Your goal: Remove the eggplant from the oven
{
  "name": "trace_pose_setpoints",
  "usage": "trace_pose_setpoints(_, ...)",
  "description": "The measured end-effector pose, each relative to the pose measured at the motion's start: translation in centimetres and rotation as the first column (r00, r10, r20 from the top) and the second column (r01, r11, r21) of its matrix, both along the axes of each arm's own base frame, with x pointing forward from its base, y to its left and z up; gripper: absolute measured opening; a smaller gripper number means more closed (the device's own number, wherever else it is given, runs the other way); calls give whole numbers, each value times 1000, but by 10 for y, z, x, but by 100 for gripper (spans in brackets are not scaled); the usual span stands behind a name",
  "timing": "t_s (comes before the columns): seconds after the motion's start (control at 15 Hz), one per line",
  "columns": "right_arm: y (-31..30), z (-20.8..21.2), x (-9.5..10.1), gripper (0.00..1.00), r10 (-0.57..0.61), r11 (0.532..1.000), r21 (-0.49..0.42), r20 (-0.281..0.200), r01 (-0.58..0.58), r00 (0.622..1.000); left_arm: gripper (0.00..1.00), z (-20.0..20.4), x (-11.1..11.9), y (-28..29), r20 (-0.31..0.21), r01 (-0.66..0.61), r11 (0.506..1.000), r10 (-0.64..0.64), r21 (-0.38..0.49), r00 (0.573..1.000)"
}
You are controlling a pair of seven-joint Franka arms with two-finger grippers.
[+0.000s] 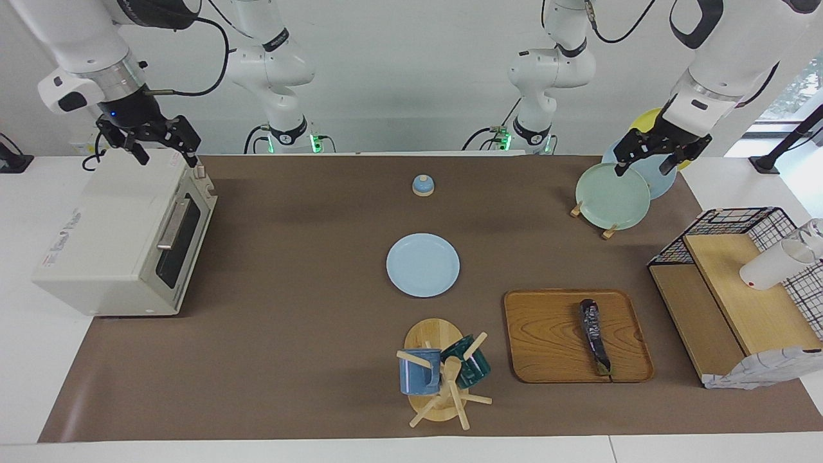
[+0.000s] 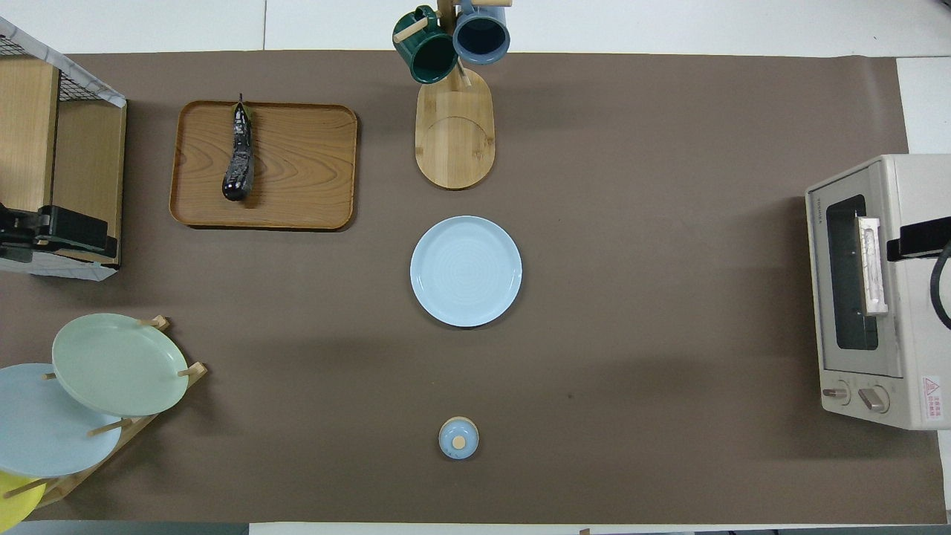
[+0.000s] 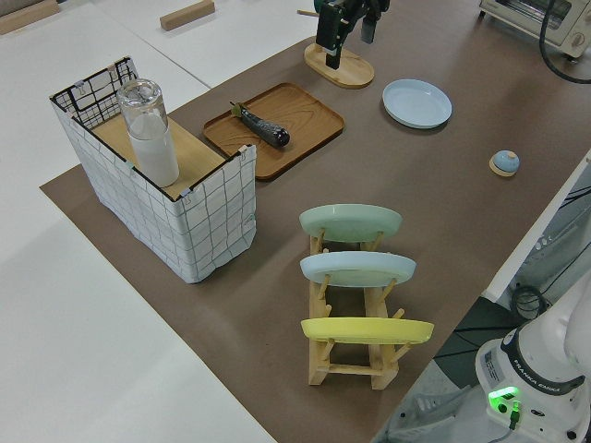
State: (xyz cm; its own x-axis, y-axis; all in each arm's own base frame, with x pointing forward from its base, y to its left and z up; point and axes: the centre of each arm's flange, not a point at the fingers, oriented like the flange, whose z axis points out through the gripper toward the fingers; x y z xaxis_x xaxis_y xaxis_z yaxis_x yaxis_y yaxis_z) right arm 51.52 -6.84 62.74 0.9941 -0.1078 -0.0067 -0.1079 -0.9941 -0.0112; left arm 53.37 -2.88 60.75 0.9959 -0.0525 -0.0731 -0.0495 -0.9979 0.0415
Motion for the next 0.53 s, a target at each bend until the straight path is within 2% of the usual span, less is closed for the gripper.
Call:
trace_pose_setpoints(0.33,5,0,1,100,9,1000,-1,1,-9,1000,100,-18,-4,1,-37,0,1000,0,1,999)
trace_pose_setpoints(0.53,6,1,1,100,10,1000,-1,2,-10,1000,100,-2,0,7,-7,-14,1000,14,1,1000)
